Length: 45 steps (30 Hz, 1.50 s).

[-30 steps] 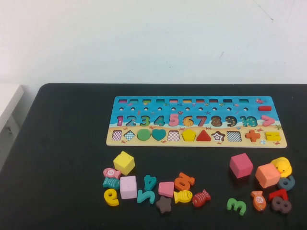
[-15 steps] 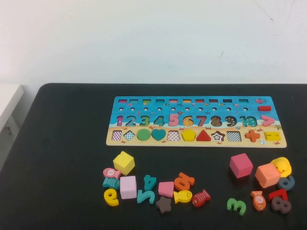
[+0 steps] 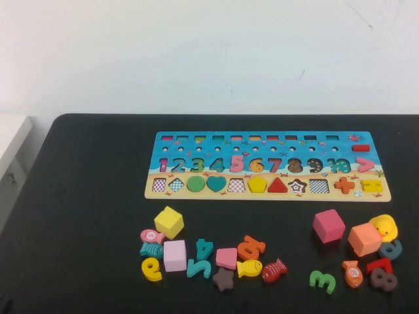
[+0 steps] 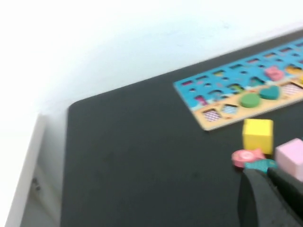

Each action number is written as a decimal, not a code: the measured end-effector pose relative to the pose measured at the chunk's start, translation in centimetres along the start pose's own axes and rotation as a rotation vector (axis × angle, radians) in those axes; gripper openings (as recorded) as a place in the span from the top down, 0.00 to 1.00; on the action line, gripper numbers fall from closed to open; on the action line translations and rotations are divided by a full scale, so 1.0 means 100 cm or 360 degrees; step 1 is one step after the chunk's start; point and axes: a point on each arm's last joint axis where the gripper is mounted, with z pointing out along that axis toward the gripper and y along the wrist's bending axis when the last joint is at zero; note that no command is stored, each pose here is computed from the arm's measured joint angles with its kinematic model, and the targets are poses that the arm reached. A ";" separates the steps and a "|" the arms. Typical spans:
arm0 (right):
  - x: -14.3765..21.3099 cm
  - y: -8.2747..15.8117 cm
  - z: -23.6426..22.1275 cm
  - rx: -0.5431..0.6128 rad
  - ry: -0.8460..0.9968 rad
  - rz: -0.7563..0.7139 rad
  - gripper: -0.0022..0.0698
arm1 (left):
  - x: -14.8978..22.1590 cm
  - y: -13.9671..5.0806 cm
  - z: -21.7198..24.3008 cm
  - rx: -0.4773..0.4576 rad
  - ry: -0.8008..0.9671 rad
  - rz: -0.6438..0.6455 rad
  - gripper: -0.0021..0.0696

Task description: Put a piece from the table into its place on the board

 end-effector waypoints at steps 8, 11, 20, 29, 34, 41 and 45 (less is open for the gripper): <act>0.000 0.000 0.000 0.0000 0.0000 0.0000 0.94 | 0.044 -0.001 0.004 -0.0150 0.0118 -0.0185 0.97; 0.000 0.000 0.000 0.0000 0.0000 0.0000 0.94 | 0.046 -0.001 0.004 -0.0148 0.0171 -0.0181 0.97; 0.000 0.000 0.000 0.0000 0.0000 0.0000 0.94 | 0.046 -0.001 0.004 -0.0150 0.0169 -0.0224 0.97; 0.000 0.000 0.000 0.0000 0.0000 0.0000 0.94 | 0.047 -0.001 0.004 -0.0159 0.0164 -0.0395 0.97; 0.000 0.000 0.000 0.0000 0.0000 0.0000 0.94 | 0.047 -0.001 0.004 -0.0156 0.0167 -0.0332 0.97; 0.000 0.000 0.000 0.0000 0.0000 0.0000 0.94 | 0.047 -0.001 0.004 -0.0154 0.0168 -0.0311 0.97; 0.000 0.000 0.000 0.0000 0.0000 0.0000 0.94 | 0.047 -0.001 0.004 -0.0154 0.0168 -0.0311 0.97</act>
